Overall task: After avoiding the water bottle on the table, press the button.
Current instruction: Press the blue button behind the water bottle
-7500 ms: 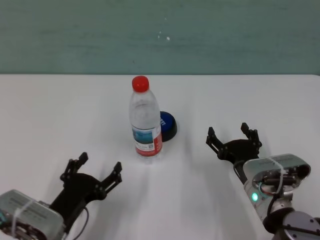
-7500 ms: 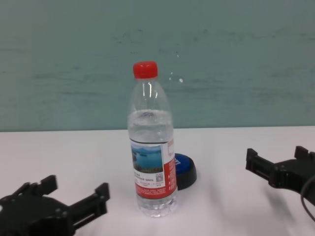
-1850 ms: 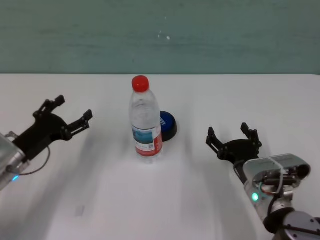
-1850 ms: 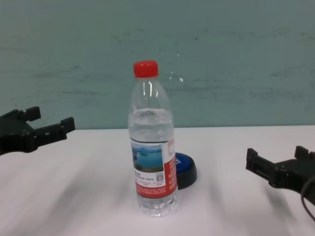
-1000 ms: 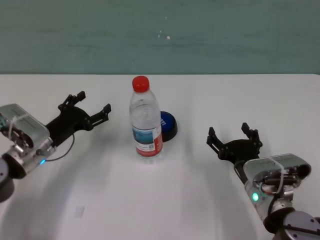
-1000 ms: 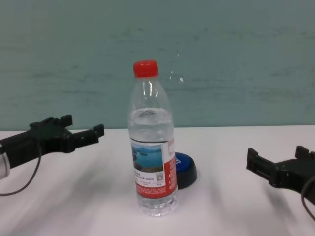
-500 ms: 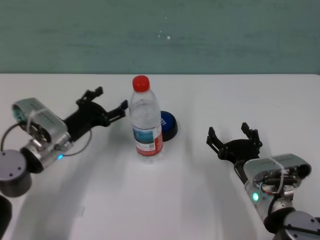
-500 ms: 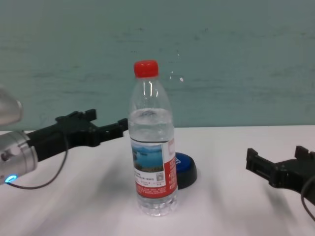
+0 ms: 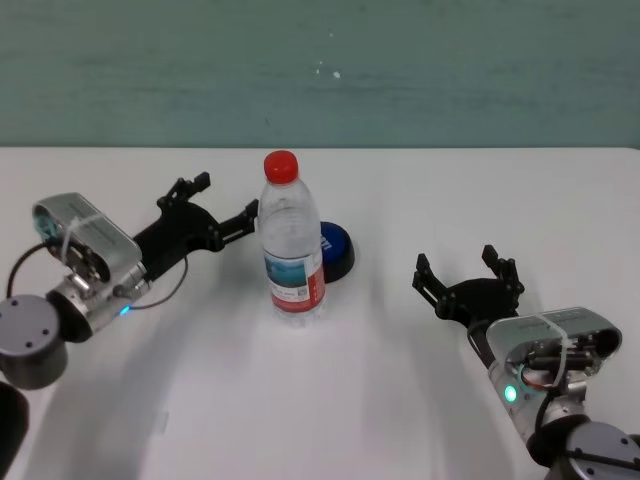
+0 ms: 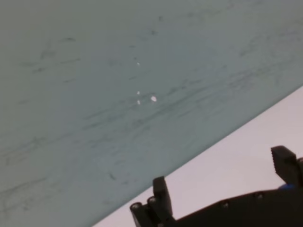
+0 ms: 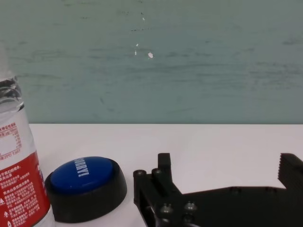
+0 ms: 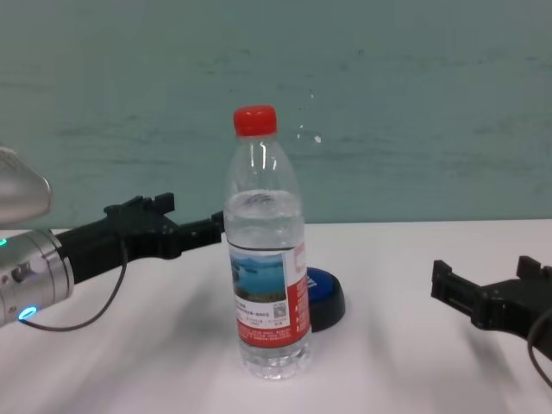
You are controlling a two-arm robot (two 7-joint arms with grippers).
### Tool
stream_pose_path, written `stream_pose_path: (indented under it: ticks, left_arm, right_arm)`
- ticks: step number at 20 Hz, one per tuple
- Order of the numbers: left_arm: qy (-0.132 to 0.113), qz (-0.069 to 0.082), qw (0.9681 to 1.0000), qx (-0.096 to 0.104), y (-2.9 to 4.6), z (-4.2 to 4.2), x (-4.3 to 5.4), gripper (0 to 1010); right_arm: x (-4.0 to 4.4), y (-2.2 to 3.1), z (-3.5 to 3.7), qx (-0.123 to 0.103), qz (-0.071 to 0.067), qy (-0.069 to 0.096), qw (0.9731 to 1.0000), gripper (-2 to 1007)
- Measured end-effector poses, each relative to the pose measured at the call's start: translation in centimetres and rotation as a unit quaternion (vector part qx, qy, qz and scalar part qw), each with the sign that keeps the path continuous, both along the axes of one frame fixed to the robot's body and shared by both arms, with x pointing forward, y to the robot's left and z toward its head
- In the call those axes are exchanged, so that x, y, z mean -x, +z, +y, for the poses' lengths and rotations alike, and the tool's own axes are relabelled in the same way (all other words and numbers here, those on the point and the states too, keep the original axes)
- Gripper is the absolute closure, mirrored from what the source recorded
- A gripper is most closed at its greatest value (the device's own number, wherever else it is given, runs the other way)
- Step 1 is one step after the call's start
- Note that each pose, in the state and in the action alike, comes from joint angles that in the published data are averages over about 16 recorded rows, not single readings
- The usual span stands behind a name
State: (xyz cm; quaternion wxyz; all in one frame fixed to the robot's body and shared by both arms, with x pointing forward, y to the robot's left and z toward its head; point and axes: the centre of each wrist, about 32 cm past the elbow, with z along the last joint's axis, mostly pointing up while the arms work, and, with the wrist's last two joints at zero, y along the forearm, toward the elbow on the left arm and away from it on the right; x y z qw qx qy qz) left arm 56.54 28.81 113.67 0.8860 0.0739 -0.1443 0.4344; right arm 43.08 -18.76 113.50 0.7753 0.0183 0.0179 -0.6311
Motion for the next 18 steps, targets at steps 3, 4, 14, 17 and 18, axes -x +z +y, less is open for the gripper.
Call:
stream_pose_path:
  ticks: [3,4,14,17,18]
  left_arm:
    - [0.000,0.002,1.0000,-0.003,-0.16,-0.04,-0.12,10]
    - [0.000,0.002,1.0000,-0.004,-0.21,-0.05,-0.14,10]
    - [-0.002,0.008,0.9999,-0.012,-0.65,-0.32,-0.34,10]
    - [-0.002,0.009,0.9999,-0.013,-0.70,-0.40,-0.38,10]
    - [-0.002,0.009,0.9999,-0.013,-0.71,-0.43,-0.40,10]
  right_arm:
    - [0.00,0.00,0.00,0.000,0.000,0.000,1.0000,1]
    - [0.00,0.00,0.00,0.000,0.000,0.000,1.0000,1]
    - [0.00,0.00,0.00,0.000,0.000,0.000,1.0000,1]
    - [0.00,0.00,0.00,0.000,0.000,0.000,1.0000,1]
    - [0.00,0.00,0.00,0.000,0.000,0.000,1.0000,1]
